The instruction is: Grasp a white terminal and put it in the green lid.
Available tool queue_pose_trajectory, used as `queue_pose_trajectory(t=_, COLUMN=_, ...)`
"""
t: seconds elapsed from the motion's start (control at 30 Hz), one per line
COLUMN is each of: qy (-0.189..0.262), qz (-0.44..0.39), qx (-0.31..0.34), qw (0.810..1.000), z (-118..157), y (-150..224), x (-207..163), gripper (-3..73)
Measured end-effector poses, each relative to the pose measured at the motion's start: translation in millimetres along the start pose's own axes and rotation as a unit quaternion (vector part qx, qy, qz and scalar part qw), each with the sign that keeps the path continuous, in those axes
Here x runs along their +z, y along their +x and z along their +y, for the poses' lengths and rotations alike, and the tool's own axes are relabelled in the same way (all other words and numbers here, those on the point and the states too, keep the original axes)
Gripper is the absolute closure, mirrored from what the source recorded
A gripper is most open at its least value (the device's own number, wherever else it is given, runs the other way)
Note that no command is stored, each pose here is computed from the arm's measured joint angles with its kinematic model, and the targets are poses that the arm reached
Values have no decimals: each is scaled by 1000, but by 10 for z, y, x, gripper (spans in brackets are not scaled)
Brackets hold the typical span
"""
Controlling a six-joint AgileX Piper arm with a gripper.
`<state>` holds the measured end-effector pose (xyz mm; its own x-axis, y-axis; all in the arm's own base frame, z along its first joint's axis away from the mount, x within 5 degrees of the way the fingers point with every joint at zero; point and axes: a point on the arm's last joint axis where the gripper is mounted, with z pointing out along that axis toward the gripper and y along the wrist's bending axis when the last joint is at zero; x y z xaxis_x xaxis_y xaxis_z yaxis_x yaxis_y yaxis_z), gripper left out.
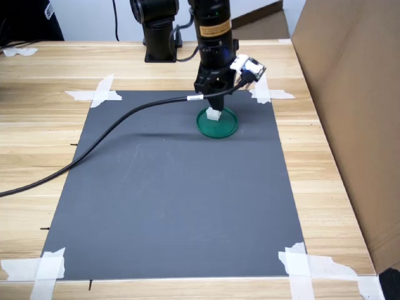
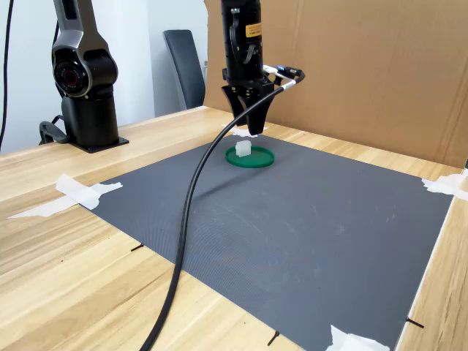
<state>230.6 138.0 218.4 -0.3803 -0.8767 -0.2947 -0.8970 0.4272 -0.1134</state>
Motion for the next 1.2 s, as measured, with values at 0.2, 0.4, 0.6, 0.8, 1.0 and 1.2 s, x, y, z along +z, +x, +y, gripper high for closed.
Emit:
queue_pose_trajectory(t=0.2, qy=2, qz=-70, qx=34, qw=997, z=109, y=-14, x=-367, gripper=318)
queue_pose_trajectory(t=0.4, qy=61, qz=-156, qx=60, qw=984, z=187, y=76, x=-686, gripper=645)
queue_pose_trajectory(t=0.6, qy=96, qz=-189, qx=65, qw=975, z=317, y=304, x=-680, gripper=718)
queue_pose_trajectory(t=0.8, qy=166, qz=-253, qx=116, qw=946, z=479, y=661, x=-763, gripper=723)
queue_pose_trajectory(t=1.0, qy=261, qz=-367, qx=222, qw=865, z=533, y=1048, x=-1112, gripper=723)
queue_pose_trajectory(t=1.2, qy=354, qz=-419, qx=341, qw=764, z=597, y=1455, x=-1256, gripper=723)
